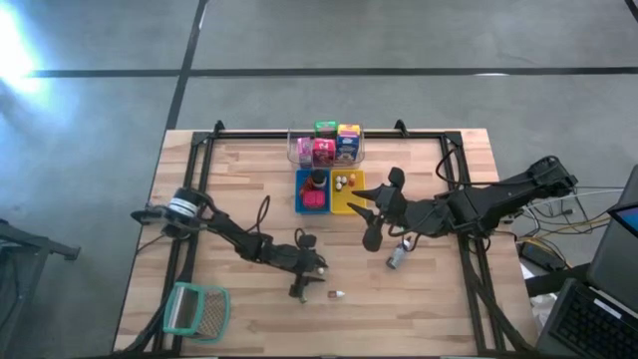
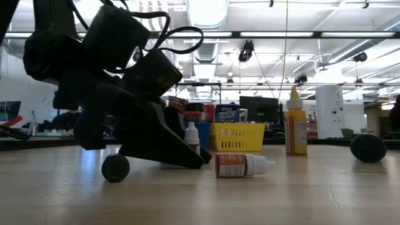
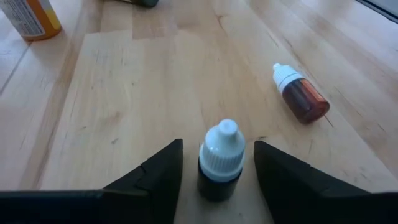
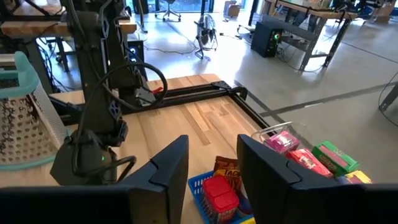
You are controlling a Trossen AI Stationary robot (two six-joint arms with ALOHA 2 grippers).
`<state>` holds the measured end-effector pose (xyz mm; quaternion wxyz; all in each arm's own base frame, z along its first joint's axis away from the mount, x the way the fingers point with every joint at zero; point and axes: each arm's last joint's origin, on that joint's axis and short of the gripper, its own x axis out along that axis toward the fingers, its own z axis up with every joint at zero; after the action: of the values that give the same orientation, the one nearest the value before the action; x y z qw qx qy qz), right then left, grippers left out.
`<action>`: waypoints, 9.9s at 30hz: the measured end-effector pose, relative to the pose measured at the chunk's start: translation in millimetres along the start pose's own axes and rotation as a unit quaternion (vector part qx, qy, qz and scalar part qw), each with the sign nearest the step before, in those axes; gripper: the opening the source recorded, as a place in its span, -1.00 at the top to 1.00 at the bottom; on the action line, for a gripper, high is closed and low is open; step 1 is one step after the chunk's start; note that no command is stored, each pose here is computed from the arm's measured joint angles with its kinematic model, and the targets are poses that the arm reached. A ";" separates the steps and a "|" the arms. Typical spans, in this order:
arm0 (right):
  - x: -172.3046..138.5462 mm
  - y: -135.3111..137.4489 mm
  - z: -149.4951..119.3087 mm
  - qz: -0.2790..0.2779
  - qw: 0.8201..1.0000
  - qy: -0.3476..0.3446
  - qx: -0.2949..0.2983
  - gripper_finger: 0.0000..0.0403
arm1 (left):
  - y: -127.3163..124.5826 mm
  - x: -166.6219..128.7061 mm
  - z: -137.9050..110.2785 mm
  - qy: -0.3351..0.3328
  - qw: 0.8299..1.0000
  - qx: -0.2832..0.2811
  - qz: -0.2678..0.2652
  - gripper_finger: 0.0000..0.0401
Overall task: Pick & Place Kitchen Items
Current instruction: Put the small black food coloring bottle into the yellow bin
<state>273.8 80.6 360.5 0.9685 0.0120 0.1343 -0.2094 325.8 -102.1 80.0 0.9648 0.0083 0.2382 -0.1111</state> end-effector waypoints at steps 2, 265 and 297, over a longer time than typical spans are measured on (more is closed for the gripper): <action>0.1 -0.1 -0.1 0.000 1.000 0.001 0.000 0.39 | 0.1 -0.6 -0.7 0.002 1.000 -0.001 0.000 0.05; 120.7 -77.5 -160.8 -0.182 0.957 0.148 0.173 0.74 | 31.2 -202.4 82.6 -0.128 0.976 -0.066 0.166 -0.14; 166.3 -86.2 -205.6 -0.234 0.943 0.165 0.169 0.74 | 32.5 -202.8 81.8 -0.125 0.972 -0.063 0.189 -0.14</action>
<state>331.8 -48.6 121.2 0.8403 0.1786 0.2535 -0.4447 195.6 -33.4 244.9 0.9891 -0.0212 0.1165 0.0879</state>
